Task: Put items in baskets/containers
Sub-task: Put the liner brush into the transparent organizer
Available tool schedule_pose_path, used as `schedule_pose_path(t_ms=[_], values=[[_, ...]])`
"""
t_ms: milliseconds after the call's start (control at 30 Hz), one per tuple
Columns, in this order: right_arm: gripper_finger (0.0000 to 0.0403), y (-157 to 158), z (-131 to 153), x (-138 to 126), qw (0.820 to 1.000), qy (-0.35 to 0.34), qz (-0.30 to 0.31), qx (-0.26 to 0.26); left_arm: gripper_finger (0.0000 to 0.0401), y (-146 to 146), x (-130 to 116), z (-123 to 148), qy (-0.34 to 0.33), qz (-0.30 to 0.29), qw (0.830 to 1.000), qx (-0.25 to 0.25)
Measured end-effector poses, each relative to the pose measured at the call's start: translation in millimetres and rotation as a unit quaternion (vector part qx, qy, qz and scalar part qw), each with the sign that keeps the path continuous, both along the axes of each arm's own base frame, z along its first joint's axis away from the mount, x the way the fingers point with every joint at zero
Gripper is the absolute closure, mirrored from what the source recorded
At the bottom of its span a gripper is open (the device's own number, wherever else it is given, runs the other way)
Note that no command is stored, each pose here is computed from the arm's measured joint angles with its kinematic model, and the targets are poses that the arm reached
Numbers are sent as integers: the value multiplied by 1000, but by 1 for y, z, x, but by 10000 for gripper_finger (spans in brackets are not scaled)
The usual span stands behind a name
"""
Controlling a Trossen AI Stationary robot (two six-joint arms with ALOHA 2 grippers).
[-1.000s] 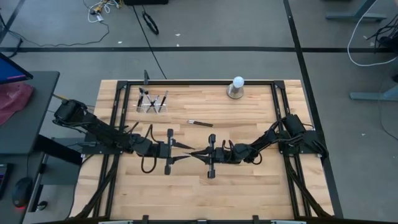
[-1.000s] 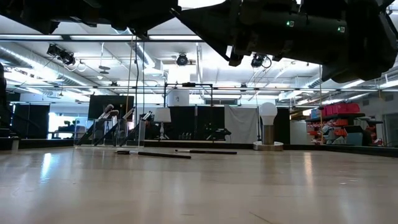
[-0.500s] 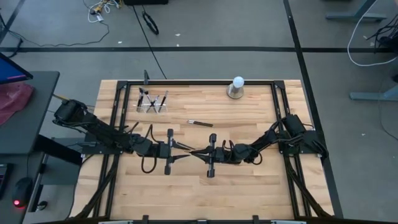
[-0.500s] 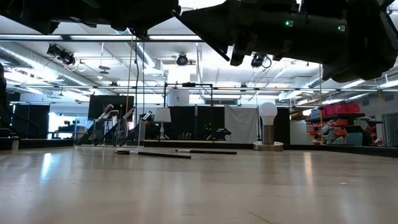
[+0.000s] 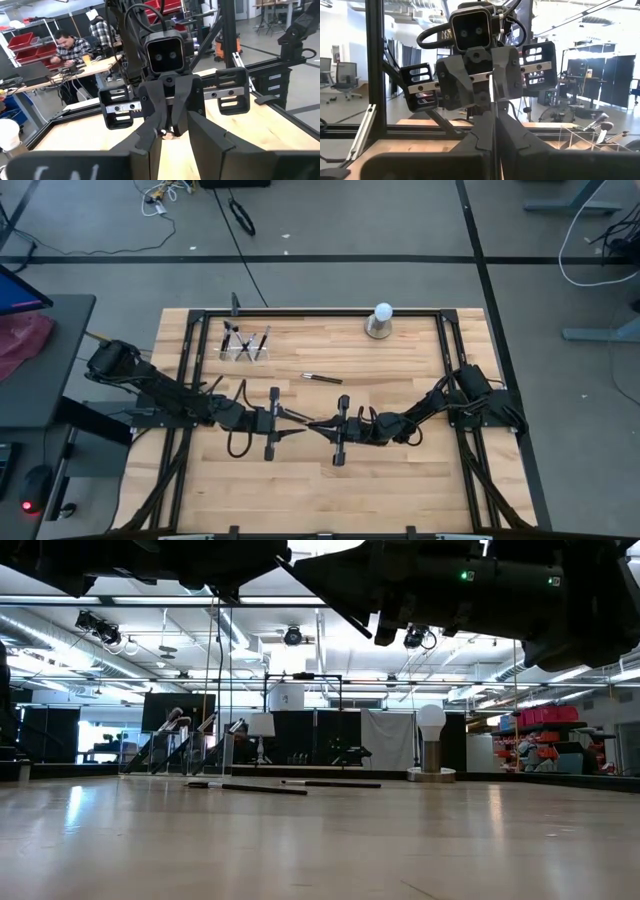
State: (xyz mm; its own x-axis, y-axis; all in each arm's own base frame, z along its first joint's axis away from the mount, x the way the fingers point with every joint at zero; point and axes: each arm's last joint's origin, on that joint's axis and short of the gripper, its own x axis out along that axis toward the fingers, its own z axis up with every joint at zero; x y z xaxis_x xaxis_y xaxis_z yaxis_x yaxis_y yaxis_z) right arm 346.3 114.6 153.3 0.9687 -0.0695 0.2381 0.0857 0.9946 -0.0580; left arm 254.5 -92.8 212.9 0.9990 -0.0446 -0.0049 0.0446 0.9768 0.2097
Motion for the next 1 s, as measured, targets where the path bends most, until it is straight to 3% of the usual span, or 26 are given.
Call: schedule_pose_path(t_ms=[433, 633, 867, 1000], values=[[392, 1, 0, 0, 1000, 0, 5, -5, 378, -1, 0, -3, 16, -16, 1000, 6], [388, 1, -1, 0, 1000, 4, 8, 11, 377, -1, -1, -4, 25, -24, 999, 0], [330, -5, 10, -4, 998, 16, -42, 48, 379, 5, -18, 5, 78, -2, 997, -7], [282, -11, 26, -17, 992, 63, -95, 50, 379, 14, -29, 15, 147, 58, 987, -4]])
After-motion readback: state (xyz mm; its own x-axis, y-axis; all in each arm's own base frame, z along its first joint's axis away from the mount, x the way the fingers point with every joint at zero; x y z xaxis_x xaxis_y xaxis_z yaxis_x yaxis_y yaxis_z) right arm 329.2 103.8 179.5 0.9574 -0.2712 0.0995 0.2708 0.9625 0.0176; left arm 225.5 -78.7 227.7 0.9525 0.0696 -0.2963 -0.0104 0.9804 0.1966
